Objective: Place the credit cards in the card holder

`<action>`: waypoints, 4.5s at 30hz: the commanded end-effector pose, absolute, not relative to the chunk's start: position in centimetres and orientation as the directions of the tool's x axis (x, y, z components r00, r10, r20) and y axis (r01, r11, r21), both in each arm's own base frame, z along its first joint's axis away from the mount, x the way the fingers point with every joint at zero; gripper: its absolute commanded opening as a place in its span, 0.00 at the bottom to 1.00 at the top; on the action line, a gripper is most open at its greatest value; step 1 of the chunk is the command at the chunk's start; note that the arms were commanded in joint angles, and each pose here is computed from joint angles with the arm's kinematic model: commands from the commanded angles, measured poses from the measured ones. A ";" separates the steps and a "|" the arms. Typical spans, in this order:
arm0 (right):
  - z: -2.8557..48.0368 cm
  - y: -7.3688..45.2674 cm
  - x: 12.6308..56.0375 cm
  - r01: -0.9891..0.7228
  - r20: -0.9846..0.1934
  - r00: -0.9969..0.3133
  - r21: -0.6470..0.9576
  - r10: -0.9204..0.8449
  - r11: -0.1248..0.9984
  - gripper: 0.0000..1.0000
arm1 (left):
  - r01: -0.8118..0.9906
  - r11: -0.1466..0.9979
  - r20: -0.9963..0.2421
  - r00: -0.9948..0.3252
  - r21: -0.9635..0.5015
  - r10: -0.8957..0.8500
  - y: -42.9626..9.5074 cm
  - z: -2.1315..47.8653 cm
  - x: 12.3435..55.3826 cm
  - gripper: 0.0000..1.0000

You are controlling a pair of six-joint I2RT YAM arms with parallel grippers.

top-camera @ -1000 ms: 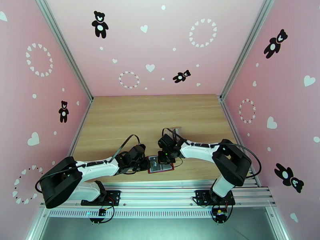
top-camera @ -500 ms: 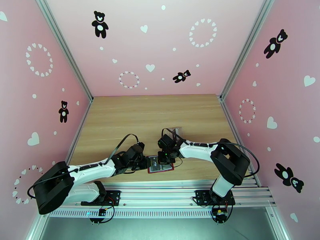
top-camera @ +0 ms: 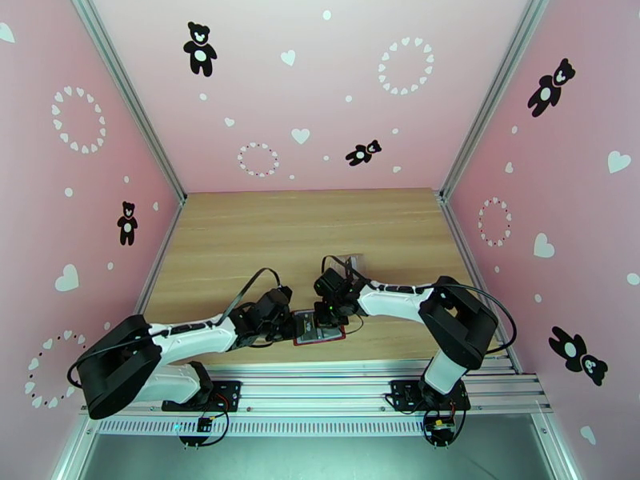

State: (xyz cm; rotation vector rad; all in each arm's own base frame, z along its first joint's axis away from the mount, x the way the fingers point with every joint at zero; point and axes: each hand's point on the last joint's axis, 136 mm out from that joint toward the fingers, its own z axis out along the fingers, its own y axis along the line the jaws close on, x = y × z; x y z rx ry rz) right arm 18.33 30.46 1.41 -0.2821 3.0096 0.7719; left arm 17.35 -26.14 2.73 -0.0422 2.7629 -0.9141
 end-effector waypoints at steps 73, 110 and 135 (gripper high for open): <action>9.1 16.7 33.2 -0.161 -0.205 -0.969 0.111 -0.136 0.981 0.60 | 0.093 0.822 -0.286 -0.954 -0.562 -0.088 -33.7 7.0 29.8 0.35; 7.6 17.0 34.5 -0.172 -0.143 -0.976 0.063 -0.162 0.983 0.61 | 0.046 0.859 -0.219 -0.973 -0.509 -0.078 -36.3 2.5 34.3 0.31; 9.1 14.7 35.1 -0.176 -0.165 -0.966 -0.147 -0.200 0.973 0.57 | 0.047 0.858 -0.217 -0.973 -0.511 -0.076 -35.9 2.4 34.2 0.29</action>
